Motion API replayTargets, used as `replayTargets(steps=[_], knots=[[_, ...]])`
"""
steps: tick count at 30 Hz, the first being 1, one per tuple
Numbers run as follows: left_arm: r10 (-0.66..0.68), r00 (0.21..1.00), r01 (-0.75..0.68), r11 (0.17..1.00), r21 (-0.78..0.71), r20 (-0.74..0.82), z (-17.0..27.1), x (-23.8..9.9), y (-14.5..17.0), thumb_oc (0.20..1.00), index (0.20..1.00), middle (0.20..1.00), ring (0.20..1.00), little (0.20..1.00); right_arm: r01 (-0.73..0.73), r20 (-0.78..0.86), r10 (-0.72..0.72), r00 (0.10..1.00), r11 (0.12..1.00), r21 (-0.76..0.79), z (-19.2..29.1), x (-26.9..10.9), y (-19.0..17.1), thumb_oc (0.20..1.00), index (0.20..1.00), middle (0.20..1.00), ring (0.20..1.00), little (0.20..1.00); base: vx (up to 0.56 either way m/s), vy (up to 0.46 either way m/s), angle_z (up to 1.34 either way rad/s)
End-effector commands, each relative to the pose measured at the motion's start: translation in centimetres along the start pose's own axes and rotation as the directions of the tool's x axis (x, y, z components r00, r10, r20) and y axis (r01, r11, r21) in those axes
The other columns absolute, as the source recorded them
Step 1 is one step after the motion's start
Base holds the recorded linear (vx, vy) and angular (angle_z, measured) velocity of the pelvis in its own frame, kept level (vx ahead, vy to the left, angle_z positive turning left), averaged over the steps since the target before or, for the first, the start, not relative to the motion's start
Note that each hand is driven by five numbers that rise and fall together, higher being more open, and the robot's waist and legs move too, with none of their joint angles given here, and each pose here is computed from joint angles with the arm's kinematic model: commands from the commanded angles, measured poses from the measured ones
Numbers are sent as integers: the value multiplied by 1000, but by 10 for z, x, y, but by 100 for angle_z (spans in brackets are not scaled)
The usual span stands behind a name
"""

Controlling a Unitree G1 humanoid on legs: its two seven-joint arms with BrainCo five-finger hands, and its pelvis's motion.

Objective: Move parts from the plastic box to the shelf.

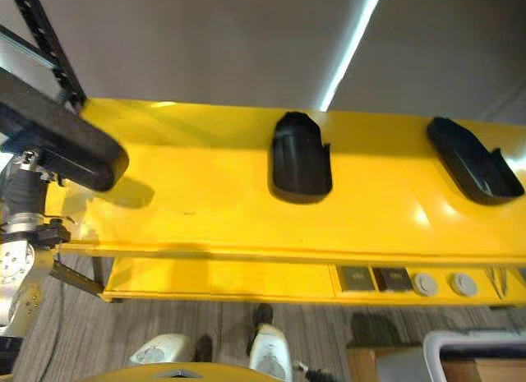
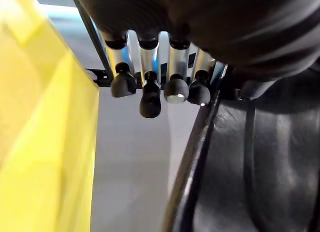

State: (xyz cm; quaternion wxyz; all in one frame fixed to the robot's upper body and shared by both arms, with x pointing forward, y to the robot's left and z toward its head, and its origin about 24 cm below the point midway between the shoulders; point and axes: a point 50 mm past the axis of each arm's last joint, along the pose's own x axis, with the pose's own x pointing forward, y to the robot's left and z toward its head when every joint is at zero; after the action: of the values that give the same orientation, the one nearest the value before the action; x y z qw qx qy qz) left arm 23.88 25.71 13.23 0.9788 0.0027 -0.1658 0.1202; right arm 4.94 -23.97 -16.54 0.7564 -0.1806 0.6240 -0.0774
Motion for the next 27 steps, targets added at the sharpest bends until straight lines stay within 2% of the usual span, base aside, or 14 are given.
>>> replayTargets(steps=[1,5,10,11,12,14,20,27], knots=[[-67,980,70,997,-13,189,40,12,-19,200,200,200,200,200,60,-6,-61,998,995,-79,2,3,-22,1000,1000,1000,1000,1000,148,-186,17],[-62,985,58,998,28,161,36,11,-20,200,200,200,200,200,69,-25,-71,997,994,-86,1,3,-25,1000,1000,1000,1000,1000,104,-135,16],[-150,986,139,983,122,79,25,12,-24,200,200,200,200,200,103,-21,-106,994,991,-89,0,3,-35,1000,1000,1000,1000,1000,1,-52,16],[-180,983,169,968,184,44,20,13,-25,200,200,200,200,200,123,-18,-125,992,989,-75,3,3,-45,1000,1000,1000,1000,1000,-78,122,9],[-171,984,150,940,308,42,19,17,-21,200,200,200,200,200,138,-20,-139,990,988,-67,2,3,-54,1000,1000,1000,1000,1000,-58,128,11],[-167,986,150,924,352,19,16,22,-17,200,200,200,200,200,144,-21,-146,989,987,-68,0,3,-57,1000,1000,1000,1000,1000,19,145,9],[-119,989,145,902,406,-90,3,36,-3,200,200,200,200,200,141,-9,-141,990,989,-32,1,3,-62,1000,1000,1000,1000,1000,25,206,-12],[-48,985,122,874,471,-166,-5,38,23,200,200,200,200,200,124,1,-124,992,987,-99,-7,1,-51,1000,1000,1000,1000,1000,46,98,-16]])
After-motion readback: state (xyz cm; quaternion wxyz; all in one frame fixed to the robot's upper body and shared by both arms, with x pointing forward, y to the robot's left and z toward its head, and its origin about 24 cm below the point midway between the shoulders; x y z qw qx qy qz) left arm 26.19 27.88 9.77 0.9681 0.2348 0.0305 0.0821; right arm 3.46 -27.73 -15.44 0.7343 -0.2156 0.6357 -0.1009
